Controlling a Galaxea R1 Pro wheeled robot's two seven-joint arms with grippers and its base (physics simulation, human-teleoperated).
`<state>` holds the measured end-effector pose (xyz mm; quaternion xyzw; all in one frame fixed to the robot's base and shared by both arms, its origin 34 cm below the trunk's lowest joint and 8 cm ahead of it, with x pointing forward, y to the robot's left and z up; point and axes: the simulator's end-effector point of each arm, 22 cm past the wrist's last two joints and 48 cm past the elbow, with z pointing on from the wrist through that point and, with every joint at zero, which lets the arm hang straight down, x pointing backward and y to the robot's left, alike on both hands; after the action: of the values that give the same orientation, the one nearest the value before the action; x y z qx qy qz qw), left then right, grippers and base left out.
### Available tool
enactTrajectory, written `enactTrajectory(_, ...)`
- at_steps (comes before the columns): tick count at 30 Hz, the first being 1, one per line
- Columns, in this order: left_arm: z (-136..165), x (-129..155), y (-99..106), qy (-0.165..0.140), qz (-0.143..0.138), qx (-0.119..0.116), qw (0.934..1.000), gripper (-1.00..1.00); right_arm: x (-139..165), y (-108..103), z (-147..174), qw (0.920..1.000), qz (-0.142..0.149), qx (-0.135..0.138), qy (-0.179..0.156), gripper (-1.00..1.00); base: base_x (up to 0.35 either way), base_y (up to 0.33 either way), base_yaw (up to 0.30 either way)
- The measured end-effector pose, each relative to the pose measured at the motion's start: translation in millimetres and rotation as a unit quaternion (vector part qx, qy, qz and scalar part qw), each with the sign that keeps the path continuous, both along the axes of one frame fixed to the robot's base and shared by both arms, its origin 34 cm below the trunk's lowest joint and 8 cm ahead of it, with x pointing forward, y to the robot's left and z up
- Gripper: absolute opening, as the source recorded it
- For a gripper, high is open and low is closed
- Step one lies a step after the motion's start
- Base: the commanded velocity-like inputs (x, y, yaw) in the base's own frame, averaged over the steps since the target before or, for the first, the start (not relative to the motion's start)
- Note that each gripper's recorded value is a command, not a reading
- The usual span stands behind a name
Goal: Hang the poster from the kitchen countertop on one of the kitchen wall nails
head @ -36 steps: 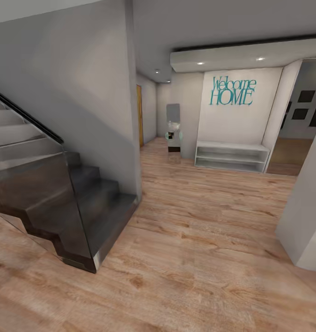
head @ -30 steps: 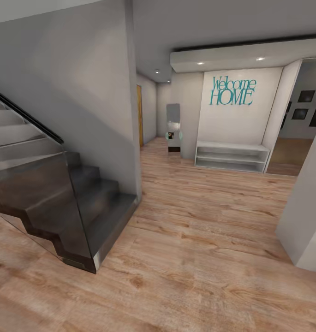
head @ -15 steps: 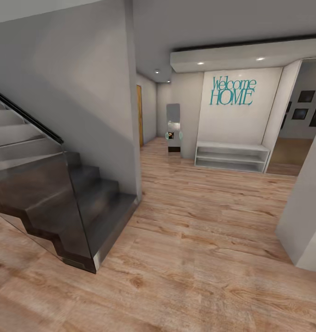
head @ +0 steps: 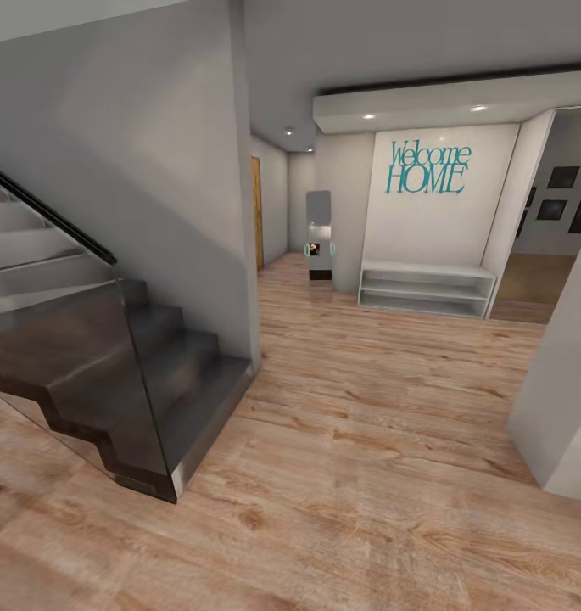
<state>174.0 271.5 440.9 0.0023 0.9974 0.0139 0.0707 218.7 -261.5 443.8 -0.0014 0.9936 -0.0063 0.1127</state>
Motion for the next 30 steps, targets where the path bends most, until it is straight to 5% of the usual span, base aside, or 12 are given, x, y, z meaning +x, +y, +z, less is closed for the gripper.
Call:
enactTrajectory(1, 11, 68, 1, -0.076, -0.002, 0.001, 0.9971, 1.00, 67, -6, 15, 0.9972, 0.001, -0.004, -0.074, 1.00, 0.000, 0.000, 0.000)
enactTrajectory(2, 43, 159, 2, -0.178, -0.005, 0.002, 0.9840, 1.00, 155, -14, 52, 0.9846, 0.003, -0.010, -0.174, 1.00, 0.000, 0.000, 0.000)
enactTrajectory(3, 64, 199, 1, -0.225, -0.006, 0.002, 0.9744, 1.00, 193, -15, 74, 0.9756, 0.004, -0.011, -0.219, 1.00, 0.000, 0.000, 0.000)
enactTrajectory(9, 76, 218, 5, -0.250, -0.004, 0.005, 0.9683, 1.00, 201, -25, 80, 0.9731, 0.008, -0.018, -0.229, 1.00, 0.000, 0.000, 0.023)
enactTrajectory(21, 73, 213, 9, -0.243, -0.003, 0.007, 0.9699, 1.00, 177, -22, 65, 0.9795, 0.006, -0.016, -0.201, 1.00, -0.006, -0.012, 0.256)
enactTrajectory(30, 73, 212, 9, -0.242, -0.003, 0.007, 0.9701, 1.00, 155, -24, 52, 0.9844, 0.011, -0.018, -0.175, 1.00, -0.100, -0.211, 0.104)
